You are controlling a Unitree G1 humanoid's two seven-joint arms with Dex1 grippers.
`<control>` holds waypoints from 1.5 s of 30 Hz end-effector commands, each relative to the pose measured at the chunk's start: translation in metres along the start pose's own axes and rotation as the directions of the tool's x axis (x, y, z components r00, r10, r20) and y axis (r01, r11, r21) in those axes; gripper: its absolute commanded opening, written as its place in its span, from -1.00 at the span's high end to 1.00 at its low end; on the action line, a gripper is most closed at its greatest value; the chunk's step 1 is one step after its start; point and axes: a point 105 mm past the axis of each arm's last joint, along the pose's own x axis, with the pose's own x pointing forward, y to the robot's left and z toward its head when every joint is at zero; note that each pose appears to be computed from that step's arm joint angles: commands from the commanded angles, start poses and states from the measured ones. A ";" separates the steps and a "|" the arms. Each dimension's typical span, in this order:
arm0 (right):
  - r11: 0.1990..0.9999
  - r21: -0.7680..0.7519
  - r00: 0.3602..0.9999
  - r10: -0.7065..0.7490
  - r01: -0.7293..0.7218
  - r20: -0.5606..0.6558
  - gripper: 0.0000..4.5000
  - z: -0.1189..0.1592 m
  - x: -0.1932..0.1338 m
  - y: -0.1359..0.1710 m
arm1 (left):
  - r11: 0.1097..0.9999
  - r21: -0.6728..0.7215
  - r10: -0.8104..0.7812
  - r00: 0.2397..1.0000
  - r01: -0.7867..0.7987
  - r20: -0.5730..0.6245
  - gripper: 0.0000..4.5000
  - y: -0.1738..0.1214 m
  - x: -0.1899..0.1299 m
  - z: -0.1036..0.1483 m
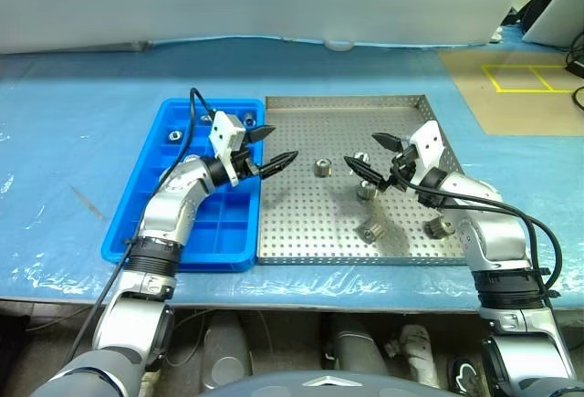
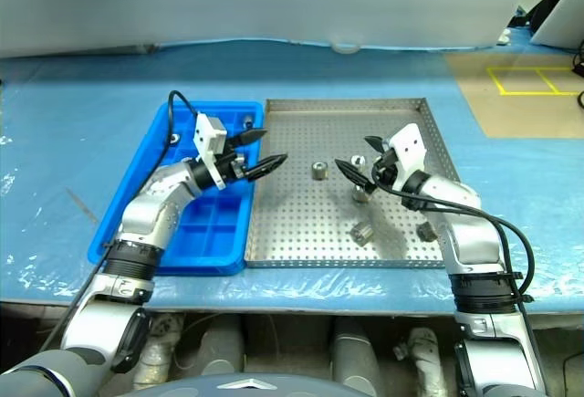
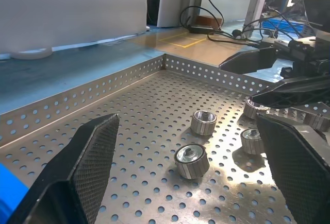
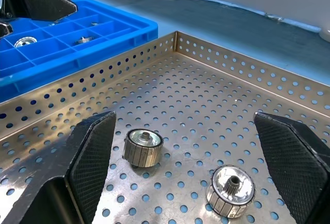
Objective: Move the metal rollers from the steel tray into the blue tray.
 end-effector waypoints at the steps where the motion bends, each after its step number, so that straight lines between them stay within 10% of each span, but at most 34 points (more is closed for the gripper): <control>1: 0.999 -0.049 0.999 -0.010 0.012 0.050 -1.00 0.016 -0.001 -0.004 | 1.000 0.031 -0.006 0.999 0.004 0.049 -0.97 0.000 0.004 0.017; 21: 0.998 0.009 0.998 0.058 -0.058 -0.035 -1.00 0.012 -0.031 0.001 | 0.990 0.038 -0.132 0.981 0.139 -0.145 -0.97 0.004 0.053 0.024; 39: 0.991 -0.019 0.990 -0.137 0.136 -0.044 -1.00 0.013 -0.067 -0.004 | 0.941 0.160 -0.147 0.787 0.298 -0.599 -0.97 -0.002 0.080 -0.064; 45: 0.987 -0.030 0.987 -0.156 0.155 -0.043 -1.00 0.014 -0.069 -0.005 | 0.968 0.117 -0.127 0.836 0.222 -0.533 -0.28 0.000 0.084 -0.063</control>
